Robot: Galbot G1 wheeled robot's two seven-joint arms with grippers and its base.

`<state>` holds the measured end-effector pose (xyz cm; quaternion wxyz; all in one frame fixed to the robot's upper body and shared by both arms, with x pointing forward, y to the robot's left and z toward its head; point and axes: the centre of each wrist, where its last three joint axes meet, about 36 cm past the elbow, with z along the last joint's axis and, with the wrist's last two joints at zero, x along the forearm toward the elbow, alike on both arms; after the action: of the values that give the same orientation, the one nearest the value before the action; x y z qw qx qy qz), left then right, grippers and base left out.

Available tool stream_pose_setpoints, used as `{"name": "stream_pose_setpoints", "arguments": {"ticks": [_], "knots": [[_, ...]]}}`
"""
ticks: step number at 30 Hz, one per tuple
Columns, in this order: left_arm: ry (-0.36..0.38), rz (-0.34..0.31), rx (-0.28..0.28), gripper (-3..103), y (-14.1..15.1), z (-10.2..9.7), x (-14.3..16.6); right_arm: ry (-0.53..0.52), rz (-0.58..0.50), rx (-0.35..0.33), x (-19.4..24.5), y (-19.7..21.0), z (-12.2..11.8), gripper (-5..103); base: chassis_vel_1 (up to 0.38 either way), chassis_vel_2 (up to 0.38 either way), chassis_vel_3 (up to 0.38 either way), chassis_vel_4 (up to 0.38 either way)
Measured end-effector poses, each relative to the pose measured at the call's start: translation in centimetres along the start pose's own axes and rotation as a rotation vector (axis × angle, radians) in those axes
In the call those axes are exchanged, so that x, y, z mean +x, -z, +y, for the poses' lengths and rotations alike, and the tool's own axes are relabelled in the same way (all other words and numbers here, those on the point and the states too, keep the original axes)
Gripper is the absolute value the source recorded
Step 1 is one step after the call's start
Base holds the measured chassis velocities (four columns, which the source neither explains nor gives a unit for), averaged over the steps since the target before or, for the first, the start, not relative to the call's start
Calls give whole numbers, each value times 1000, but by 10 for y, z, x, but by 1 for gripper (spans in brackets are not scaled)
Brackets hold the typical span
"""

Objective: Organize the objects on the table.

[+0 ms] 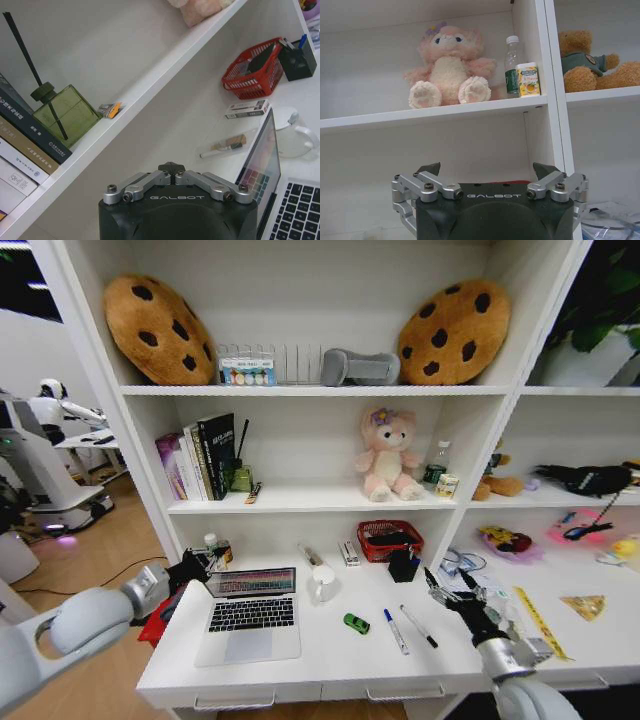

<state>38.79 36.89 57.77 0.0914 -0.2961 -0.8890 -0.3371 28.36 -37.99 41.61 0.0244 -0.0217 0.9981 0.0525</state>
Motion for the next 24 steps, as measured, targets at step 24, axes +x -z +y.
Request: {"name": "stream_pose_setpoints", "arguments": {"ticks": [24], "knots": [[-168,-36,-247,0,39,43,-84,-31,19,-13,1,-11,-6,100,0,0,0,0]]}}
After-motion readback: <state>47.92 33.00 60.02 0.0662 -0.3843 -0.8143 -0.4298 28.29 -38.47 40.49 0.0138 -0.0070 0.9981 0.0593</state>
